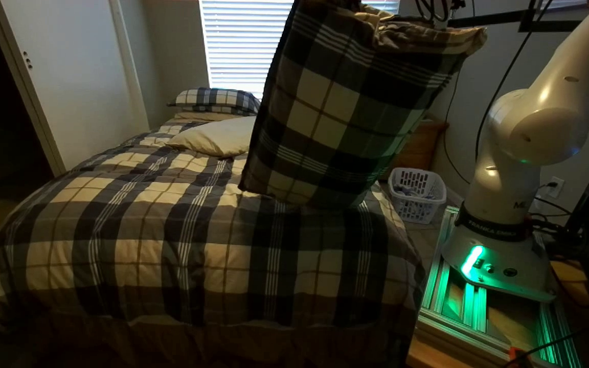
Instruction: Flip the pillow forward
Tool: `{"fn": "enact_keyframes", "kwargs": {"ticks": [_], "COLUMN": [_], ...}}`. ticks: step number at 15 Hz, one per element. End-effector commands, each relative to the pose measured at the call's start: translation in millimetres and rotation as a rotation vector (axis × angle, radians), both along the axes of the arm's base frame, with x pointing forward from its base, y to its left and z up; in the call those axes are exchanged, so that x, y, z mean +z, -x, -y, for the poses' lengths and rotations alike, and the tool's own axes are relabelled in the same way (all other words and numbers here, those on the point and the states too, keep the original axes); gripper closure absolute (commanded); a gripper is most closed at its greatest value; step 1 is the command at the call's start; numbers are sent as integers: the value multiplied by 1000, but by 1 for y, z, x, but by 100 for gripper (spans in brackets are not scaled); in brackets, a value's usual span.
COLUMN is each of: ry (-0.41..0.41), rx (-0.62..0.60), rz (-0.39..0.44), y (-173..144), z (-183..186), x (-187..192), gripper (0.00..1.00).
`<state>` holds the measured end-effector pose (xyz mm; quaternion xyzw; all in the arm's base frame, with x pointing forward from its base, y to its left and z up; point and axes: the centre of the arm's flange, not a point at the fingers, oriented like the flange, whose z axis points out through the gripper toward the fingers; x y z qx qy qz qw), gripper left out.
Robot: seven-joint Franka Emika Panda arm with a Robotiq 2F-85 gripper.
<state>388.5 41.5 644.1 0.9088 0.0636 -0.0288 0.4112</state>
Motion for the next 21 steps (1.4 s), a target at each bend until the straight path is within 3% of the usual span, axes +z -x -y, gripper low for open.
{"fn": "enact_keyframes", "kwargs": {"ticks": [1,6,7,10,14,21], "ry": [-5,-1,-1,12,132,131], "rx": [-2,4,4,-20,-18,69], "rz": [-7,-19,-19,35,138,201], "y": [-1,-4,-4,-16,-40,-73], "z": [0,-6,-6,28,77,134], "x": [-3,-12,-12,0,9,-7], "gripper": [89,89,97,96,97,97]}}
